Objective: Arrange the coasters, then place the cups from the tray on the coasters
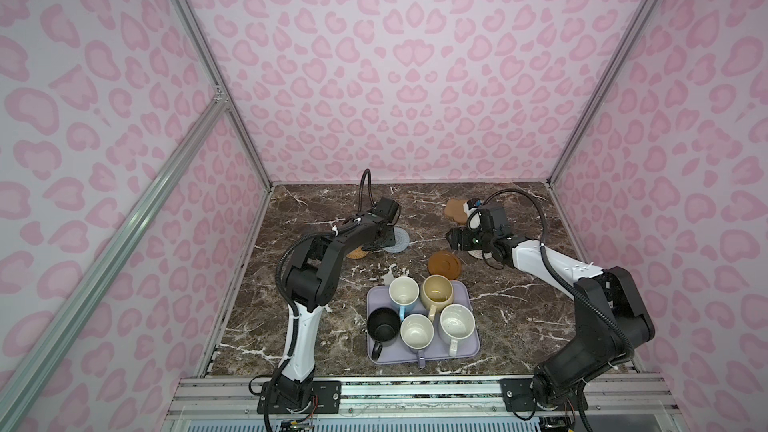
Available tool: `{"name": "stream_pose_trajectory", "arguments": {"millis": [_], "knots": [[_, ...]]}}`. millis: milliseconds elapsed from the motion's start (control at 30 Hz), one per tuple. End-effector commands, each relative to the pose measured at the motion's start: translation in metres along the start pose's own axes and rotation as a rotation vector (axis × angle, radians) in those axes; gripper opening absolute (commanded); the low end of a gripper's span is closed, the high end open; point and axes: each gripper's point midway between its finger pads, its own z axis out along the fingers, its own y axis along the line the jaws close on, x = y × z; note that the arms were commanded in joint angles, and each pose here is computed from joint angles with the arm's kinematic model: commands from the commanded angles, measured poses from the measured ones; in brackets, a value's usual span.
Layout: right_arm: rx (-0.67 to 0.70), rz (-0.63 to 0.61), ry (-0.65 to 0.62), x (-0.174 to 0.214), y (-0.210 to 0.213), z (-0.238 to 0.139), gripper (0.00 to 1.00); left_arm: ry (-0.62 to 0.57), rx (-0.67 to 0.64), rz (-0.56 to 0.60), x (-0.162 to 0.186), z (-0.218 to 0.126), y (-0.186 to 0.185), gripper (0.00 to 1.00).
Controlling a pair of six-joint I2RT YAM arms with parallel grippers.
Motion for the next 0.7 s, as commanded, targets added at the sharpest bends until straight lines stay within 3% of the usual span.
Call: {"name": "stream_pose_trajectory", "arguments": {"millis": [0,667], "knots": [[0.015,-0.008,0.005,0.002,-0.002,0.000,0.92,0.047,-0.048,0.026,0.015,-0.004,0.013,0.56],[0.016,-0.009,-0.002,0.001,-0.001,-0.006,0.92,0.006,-0.049,-0.011,0.001,-0.021,0.015,0.48]]}}
